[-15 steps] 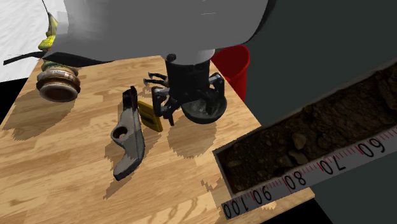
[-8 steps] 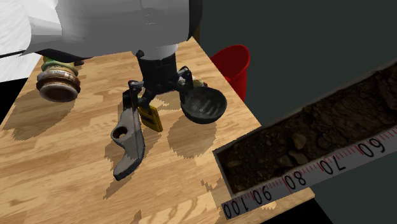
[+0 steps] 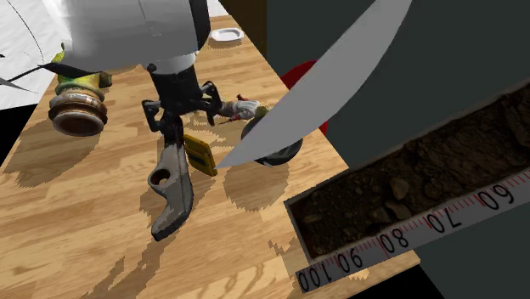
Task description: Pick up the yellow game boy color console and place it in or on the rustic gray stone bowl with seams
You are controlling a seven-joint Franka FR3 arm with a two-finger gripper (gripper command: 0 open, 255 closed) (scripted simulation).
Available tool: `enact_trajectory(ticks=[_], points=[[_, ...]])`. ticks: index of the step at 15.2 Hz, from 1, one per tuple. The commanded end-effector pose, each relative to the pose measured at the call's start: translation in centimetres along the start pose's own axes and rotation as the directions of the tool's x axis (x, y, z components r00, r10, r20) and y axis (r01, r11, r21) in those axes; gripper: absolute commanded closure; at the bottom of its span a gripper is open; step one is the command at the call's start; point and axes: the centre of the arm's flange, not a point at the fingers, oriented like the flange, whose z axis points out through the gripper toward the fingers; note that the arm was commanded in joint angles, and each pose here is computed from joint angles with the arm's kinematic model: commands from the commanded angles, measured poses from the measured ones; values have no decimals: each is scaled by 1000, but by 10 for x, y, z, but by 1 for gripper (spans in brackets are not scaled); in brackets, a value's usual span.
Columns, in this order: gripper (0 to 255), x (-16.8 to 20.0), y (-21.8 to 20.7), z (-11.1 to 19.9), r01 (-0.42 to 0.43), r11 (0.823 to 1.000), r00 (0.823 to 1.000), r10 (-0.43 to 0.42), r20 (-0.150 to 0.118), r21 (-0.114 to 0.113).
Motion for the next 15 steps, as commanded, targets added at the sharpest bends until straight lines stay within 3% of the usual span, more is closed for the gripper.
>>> enact_trajectory(ticks=[1, 9, 15], points=[[0, 24, -13, 8, 28, 1000, 1000, -28, -4, 1], [0, 29, -16, 50, 34, 999, 999, -34, -5, 2], [0, 29, -16, 50, 34, 999, 999, -34, -5, 2]])
